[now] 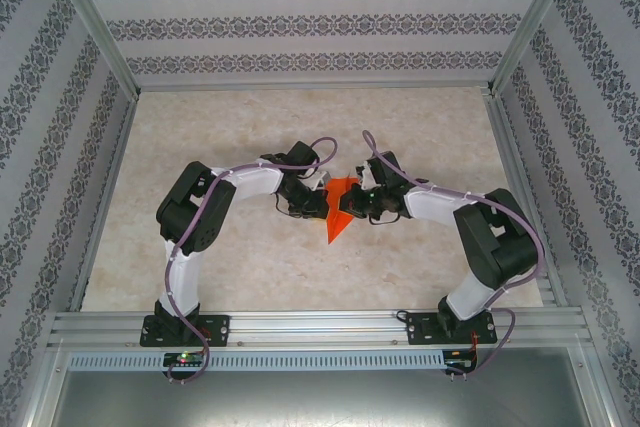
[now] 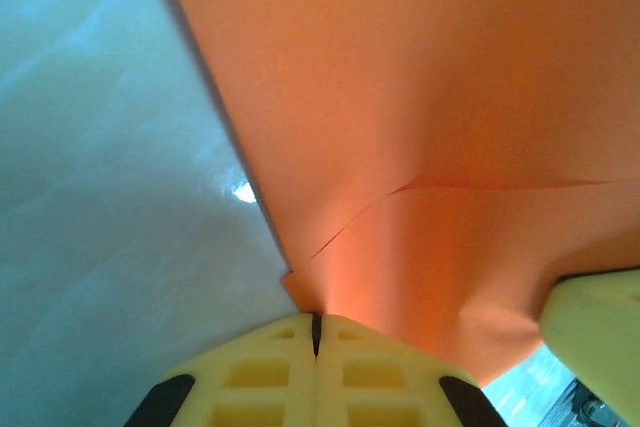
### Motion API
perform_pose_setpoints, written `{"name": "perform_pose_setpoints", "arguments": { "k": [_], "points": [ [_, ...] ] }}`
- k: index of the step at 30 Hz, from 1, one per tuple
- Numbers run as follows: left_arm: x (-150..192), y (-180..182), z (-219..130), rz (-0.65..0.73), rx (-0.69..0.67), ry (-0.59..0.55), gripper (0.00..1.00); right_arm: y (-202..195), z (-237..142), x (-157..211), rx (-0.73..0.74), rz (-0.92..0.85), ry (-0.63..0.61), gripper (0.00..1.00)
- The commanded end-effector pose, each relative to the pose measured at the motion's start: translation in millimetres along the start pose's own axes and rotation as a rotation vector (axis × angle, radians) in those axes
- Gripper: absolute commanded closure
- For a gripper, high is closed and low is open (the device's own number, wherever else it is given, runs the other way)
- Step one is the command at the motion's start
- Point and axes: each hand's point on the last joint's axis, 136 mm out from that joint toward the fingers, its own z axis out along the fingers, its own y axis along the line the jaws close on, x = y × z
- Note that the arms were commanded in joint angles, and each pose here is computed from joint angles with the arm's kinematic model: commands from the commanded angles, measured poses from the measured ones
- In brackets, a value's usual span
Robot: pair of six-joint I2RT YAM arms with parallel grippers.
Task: Fold a paper plane with a square sheet of paper (pick it up from the middle)
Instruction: Fourth fold the wing at the center of the table.
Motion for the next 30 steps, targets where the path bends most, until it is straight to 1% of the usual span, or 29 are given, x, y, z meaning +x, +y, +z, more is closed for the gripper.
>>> {"name": "perform_pose_setpoints", "arguments": {
  "k": [1,11,30],
  "points": [
    [-9.8,19.1,15.7,0.007,-0.047,-0.054,1.00,13.3,4.8,-5.4,-0.031,-0.035,0.006,1.00],
    [-10.0,22.6,15.1,0.005,-0.035,-0.071,1.00,7.0,17.4,-0.6,0.005,-0.045,0.068,1.00],
    [-10.6,24.1,10.5,0.004,-0.018,-0.090,1.00,-4.1,29.1,4.9,0.094,-0.083,0.139,1.00]
  ]
}}
